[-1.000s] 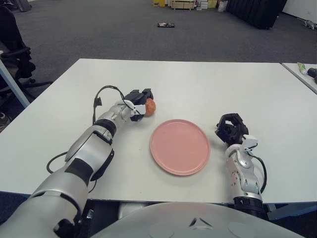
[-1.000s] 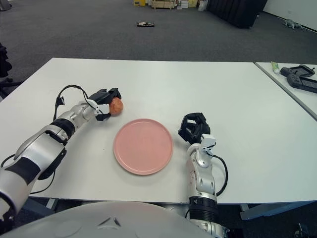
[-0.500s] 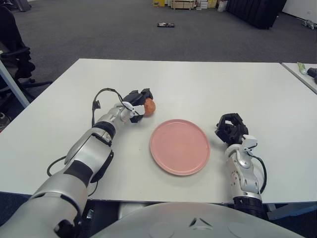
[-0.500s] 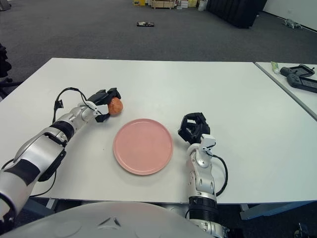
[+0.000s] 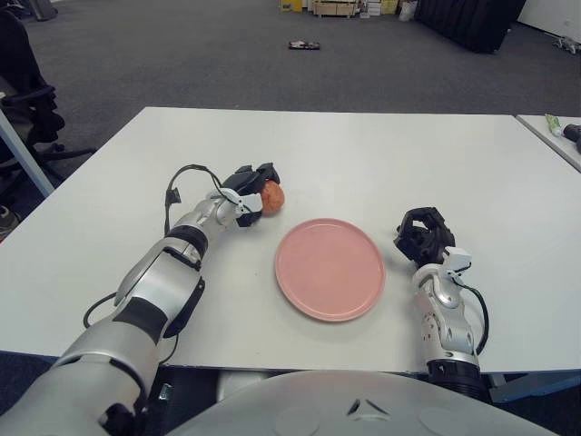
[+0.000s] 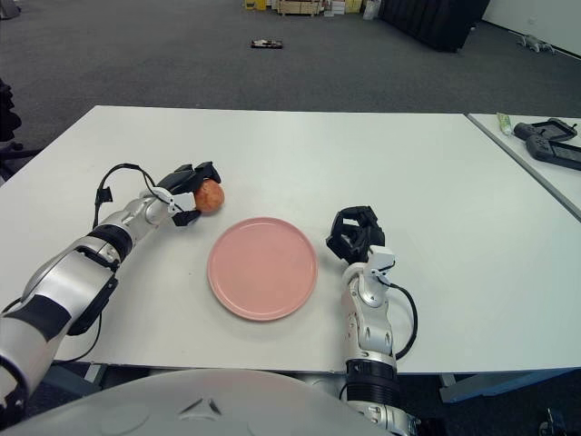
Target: Put the apple into the plate.
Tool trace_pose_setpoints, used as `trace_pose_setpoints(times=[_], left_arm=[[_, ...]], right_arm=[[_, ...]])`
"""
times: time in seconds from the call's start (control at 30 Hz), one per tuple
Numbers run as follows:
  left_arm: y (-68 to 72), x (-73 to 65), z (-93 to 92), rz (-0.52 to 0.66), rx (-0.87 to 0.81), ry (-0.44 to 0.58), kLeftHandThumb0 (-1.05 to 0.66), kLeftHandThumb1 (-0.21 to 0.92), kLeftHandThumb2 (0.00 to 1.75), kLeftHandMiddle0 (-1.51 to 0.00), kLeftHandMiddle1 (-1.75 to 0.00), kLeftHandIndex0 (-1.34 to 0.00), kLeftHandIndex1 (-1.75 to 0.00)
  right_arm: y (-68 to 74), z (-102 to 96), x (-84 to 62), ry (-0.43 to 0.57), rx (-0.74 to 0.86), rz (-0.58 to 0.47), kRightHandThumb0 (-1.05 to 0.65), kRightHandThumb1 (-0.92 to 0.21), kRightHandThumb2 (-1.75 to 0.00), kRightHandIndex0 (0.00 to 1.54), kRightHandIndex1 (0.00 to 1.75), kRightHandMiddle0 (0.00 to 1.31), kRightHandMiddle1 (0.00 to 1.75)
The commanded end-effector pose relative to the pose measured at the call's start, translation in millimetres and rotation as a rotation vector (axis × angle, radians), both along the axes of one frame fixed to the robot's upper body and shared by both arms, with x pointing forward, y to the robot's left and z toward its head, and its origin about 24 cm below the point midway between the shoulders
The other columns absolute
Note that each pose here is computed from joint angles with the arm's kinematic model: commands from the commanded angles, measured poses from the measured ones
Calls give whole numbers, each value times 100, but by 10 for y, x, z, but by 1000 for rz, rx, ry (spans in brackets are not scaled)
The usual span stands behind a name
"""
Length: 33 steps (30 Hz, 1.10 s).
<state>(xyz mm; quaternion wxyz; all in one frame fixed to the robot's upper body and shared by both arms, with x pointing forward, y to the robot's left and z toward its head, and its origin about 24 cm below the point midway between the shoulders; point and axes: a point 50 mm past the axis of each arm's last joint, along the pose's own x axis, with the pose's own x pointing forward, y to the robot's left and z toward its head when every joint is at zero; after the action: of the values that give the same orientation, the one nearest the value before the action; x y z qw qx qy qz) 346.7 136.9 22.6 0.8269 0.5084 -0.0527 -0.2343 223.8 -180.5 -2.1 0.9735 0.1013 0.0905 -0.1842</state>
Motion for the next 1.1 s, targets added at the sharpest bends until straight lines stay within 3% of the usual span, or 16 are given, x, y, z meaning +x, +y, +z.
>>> trace_pose_setpoints(times=[0.0,0.2,0.57,1.07], left_arm=[[-35,94,268,-30,-54,-125,0,12,146,-77,-175,-68,-146],[-31,97,434,-69,-90,-201,0,14,145,-75,-175,-65,-150],[-160,11,668,-126,-119,-373,-1,10,144,-76,-175,-76,-136],[-326,-330,918,-284,-209,-418,-1,7,144,-76,-175,-88,-123]], right_arm=[[27,-151,-49,86,42,-6,-42,-52,-107,96,175,45,175],[31,-154,-39,88,36,-4,-42,-51,-108,97,175,46,175],[35,-155,-32,84,37,3,-42,-51,-109,97,175,46,175],[40,-160,-25,92,27,-6,-42,-51,-109,97,175,46,175]])
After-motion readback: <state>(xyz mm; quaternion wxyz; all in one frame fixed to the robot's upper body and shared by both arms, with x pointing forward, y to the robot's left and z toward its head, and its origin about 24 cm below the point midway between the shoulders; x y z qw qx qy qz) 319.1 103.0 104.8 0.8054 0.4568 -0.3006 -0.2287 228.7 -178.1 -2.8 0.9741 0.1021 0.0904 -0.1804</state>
